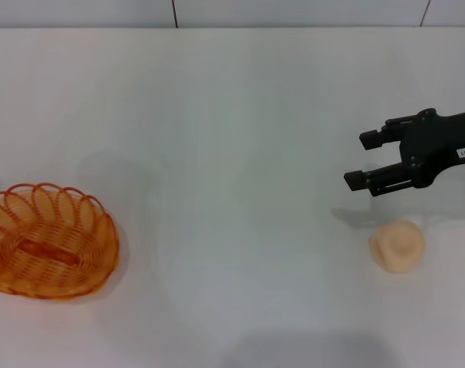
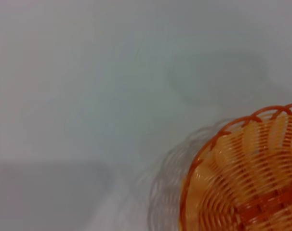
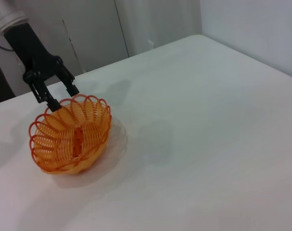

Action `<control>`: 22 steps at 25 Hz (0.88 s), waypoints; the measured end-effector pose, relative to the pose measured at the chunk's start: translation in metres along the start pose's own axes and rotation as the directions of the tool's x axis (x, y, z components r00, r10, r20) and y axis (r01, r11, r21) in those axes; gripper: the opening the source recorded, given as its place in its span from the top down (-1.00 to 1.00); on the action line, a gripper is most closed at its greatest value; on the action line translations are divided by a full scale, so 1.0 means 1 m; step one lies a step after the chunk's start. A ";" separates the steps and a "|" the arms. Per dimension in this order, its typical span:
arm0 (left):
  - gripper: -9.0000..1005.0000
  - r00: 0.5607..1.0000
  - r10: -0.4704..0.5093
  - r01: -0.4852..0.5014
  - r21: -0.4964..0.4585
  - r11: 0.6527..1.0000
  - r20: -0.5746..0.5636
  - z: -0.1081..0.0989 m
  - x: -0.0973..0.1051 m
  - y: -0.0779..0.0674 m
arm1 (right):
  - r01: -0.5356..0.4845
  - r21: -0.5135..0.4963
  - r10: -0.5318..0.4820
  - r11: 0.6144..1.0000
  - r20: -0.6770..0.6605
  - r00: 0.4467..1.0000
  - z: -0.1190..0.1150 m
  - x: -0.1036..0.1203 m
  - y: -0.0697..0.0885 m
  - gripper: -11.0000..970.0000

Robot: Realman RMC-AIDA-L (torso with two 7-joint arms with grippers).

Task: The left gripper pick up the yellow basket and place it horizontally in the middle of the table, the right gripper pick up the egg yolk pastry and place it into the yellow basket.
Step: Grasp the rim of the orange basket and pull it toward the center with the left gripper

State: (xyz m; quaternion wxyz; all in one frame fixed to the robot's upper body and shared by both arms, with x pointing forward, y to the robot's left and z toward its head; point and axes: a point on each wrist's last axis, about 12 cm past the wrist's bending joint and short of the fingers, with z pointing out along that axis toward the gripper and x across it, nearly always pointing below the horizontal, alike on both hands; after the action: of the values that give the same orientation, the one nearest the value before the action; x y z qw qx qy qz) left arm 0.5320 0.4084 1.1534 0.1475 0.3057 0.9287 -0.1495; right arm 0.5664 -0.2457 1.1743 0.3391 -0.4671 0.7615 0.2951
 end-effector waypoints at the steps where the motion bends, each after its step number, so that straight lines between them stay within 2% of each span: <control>1: -0.68 1.000 -0.002 0.002 0.002 1.000 0.002 0.002 0.000 0.000 | 0.000 0.000 0.000 1.000 0.000 1.000 0.000 0.000 0.000 -0.64; 8: -0.68 1.000 -0.013 0.013 0.022 1.000 0.006 0.016 0.003 -0.001 | 0.004 0.003 -0.004 1.000 -0.002 1.000 -0.001 -0.001 -0.001 -0.64; 17: -0.67 1.000 -0.020 0.019 0.030 0.999 0.012 0.021 0.003 -0.002 | 0.003 0.005 -0.003 1.000 -0.006 1.000 -0.002 0.000 -0.001 -0.64; 22: -0.50 1.000 -0.024 0.023 0.030 0.999 0.014 0.022 0.002 -0.003 | 0.004 0.005 -0.004 1.000 -0.006 1.000 -0.002 -0.001 -0.001 -0.64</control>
State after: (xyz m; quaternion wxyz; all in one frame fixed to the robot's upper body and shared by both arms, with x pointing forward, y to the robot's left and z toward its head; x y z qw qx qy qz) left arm 0.5324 0.3994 1.1330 0.1477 0.2959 0.9288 -0.1670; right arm 0.5676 -0.2472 1.1758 0.3385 -0.4688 0.7622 0.2909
